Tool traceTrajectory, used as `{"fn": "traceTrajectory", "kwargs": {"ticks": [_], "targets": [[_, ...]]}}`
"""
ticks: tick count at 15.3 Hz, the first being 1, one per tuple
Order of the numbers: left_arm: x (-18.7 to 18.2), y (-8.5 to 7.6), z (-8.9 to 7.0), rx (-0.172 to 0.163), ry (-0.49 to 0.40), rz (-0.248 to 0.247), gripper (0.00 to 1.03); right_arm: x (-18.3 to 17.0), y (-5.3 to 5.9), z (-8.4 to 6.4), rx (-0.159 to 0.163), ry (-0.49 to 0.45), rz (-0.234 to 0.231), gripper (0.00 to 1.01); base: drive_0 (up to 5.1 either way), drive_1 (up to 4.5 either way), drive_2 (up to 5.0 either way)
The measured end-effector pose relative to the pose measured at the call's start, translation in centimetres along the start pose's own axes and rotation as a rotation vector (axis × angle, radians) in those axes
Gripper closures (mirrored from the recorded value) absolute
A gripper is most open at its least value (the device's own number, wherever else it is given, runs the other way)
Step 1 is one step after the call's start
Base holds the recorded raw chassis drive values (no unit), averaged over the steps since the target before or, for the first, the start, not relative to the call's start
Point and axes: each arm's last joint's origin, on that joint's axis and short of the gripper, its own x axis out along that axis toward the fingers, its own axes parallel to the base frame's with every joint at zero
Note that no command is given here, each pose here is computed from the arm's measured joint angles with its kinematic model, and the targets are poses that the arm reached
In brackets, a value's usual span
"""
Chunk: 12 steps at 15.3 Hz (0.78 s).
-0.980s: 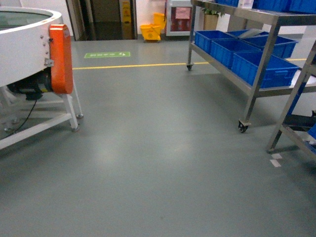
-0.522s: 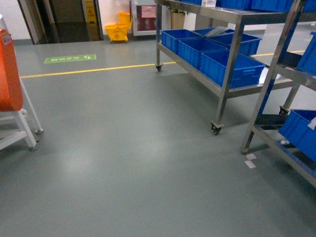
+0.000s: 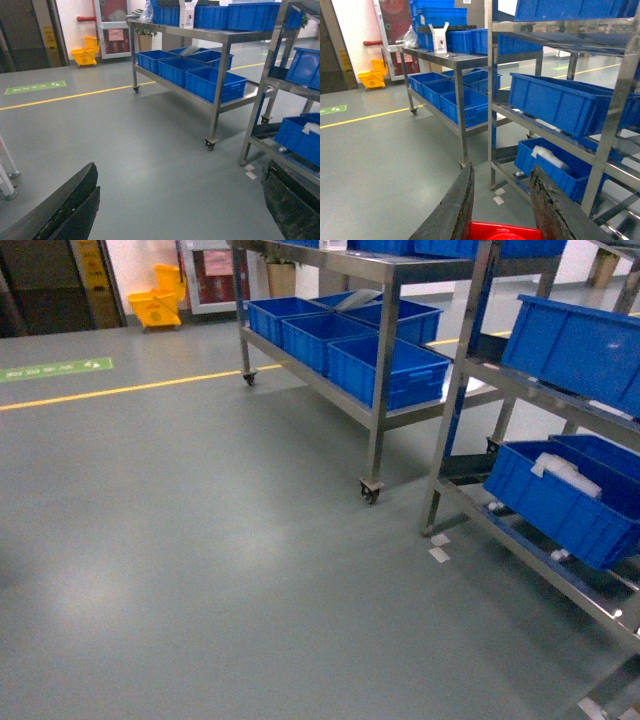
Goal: Pick red block from blue box to shelf
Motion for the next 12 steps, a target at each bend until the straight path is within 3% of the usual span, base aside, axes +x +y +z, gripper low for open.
{"fn": "traceTrajectory", "kwargs": {"ticks": [12], "targets": [[0.00,0.00,0.00,0.000,0.000,0.000,0.05,0.00,0.00,0.00,0.000,0.000,0.000,0.73,-1.6,-1.60,-1.6]]}}
